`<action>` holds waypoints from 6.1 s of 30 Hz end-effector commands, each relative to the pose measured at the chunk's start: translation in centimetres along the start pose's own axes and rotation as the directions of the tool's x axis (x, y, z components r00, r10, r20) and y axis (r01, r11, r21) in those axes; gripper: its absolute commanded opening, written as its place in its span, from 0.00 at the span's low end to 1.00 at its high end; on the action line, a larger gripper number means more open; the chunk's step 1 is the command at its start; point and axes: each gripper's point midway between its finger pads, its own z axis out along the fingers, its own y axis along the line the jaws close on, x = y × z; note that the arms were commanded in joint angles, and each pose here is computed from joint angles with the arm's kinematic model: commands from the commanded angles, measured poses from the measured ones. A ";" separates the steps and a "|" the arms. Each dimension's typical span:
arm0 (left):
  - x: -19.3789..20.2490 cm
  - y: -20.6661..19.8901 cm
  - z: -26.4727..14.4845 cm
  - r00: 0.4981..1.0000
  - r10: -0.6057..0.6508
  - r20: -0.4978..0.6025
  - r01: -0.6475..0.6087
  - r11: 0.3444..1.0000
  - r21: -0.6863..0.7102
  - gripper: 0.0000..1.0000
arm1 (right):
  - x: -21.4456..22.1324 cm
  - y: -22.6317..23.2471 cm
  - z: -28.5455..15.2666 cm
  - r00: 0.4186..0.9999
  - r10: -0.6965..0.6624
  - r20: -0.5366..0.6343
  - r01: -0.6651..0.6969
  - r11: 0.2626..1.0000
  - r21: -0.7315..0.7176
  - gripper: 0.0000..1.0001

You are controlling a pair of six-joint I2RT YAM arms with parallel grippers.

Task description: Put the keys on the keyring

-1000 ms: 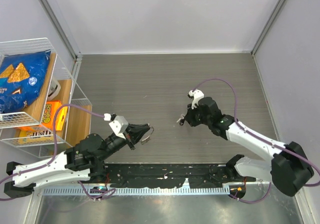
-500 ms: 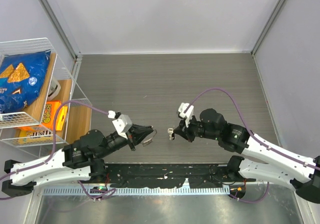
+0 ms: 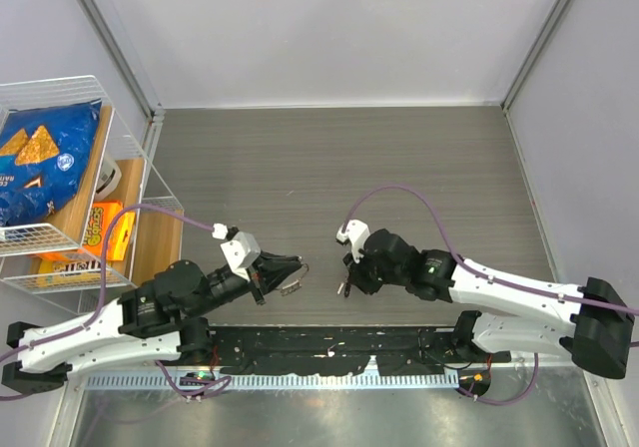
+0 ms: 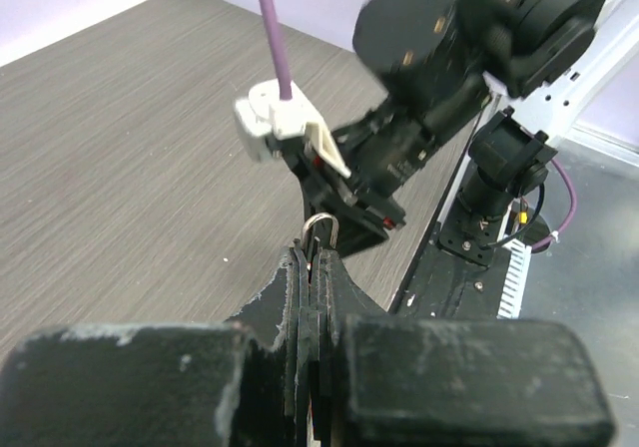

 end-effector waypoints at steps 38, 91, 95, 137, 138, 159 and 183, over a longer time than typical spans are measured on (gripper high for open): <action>-1.0 -0.6 0.3 0.999 -0.020 0.034 0.019 0.999 0.027 0.00 | 7.2 -5.3 1.1 0.919 0.393 -0.039 -0.359 0.872 0.334 0.49; -0.6 -0.4 0.4 1.000 -0.008 0.018 0.008 1.000 0.015 0.00 | 3.7 -5.1 1.2 0.950 0.311 0.010 -0.300 0.908 0.291 0.06; -0.8 -0.4 0.4 1.000 -0.008 0.022 0.008 1.000 0.014 0.00 | 0.7 -3.8 -1.2 0.962 0.260 0.090 -0.273 0.940 0.203 0.06; -1.0 -0.4 0.4 1.000 -0.003 0.006 0.003 1.000 0.009 0.00 | 5.7 -4.1 4.7 0.955 0.257 -0.147 -0.212 0.940 0.268 0.27; -0.9 -0.4 0.4 1.000 -0.001 0.003 0.001 1.000 0.010 0.00 | 5.7 -4.1 4.7 0.955 0.257 -0.146 -0.212 0.940 0.269 0.26; -0.8 -0.4 0.5 1.000 -0.006 0.005 0.005 1.000 0.009 0.00 | 5.4 -4.5 4.5 0.958 0.255 -0.132 -0.208 0.934 0.292 0.23; -0.6 -0.4 0.5 1.000 -0.008 0.002 0.008 1.000 0.010 0.00 | 1.4 -2.8 1.9 0.981 0.195 -0.017 -0.187 0.958 0.217 0.06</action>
